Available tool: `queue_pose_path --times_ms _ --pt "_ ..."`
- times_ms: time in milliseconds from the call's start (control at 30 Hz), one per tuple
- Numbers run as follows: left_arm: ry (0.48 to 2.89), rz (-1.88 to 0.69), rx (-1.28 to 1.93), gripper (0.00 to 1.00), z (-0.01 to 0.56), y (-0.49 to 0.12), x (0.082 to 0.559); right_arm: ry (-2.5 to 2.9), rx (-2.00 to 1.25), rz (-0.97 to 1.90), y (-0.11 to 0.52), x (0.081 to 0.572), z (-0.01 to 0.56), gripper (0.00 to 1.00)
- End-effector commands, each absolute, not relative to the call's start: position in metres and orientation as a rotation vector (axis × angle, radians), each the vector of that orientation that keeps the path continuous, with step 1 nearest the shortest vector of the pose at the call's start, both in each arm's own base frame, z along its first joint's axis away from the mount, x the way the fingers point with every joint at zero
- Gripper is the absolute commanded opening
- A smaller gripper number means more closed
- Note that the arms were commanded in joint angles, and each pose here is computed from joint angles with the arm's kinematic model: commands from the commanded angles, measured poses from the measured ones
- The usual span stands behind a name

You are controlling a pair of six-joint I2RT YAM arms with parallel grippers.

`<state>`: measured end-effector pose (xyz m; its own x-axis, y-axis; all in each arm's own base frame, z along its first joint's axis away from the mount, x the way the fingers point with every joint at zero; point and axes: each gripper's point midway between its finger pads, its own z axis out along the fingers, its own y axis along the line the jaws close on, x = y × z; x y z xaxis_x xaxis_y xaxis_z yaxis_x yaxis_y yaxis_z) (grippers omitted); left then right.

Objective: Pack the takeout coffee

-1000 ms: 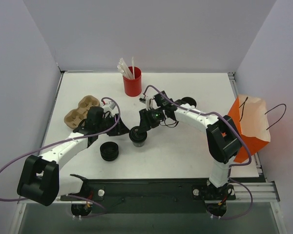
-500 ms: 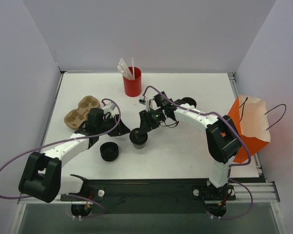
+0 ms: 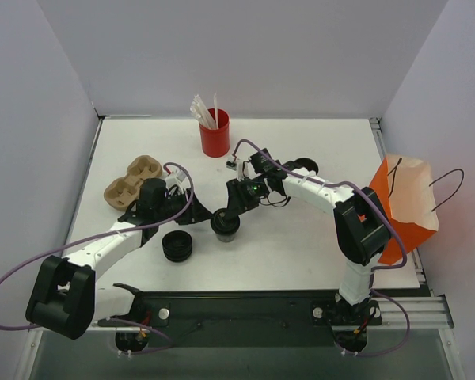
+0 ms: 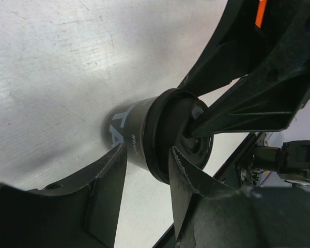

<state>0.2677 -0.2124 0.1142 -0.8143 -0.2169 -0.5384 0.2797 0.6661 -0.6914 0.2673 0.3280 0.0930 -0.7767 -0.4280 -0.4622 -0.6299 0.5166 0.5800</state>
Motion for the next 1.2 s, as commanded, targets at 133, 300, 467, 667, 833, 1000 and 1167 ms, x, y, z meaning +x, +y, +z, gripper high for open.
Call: queue_pose_path --times_ms 133,300,467,667,833,1000,1167 --pt "2.237 -1.167 0.093 0.48 0.123 -0.22 0.258 2.661 -0.86 0.957 0.303 0.262 0.057 0.33" --pt "2.254 -1.147 0.074 0.47 0.112 -0.219 0.259 2.658 -0.852 0.954 0.303 0.263 0.058 0.33" --pt "2.281 -1.141 0.072 0.46 0.102 -0.223 0.258 2.661 -0.843 0.958 0.304 0.264 0.057 0.32" --pt "2.268 -1.127 0.061 0.45 0.107 -0.221 0.257 2.671 -0.837 0.952 0.302 0.263 0.053 0.32" --pt "2.232 -1.112 0.074 0.47 0.126 -0.218 0.259 2.673 -0.831 0.953 0.301 0.263 0.053 0.32" --pt "2.241 -1.101 0.053 0.48 0.124 -0.214 0.257 2.668 -0.826 0.956 0.301 0.264 0.056 0.32" --pt "2.247 -1.105 0.045 0.48 0.117 -0.214 0.256 2.667 -0.824 0.958 0.302 0.264 0.056 0.32"
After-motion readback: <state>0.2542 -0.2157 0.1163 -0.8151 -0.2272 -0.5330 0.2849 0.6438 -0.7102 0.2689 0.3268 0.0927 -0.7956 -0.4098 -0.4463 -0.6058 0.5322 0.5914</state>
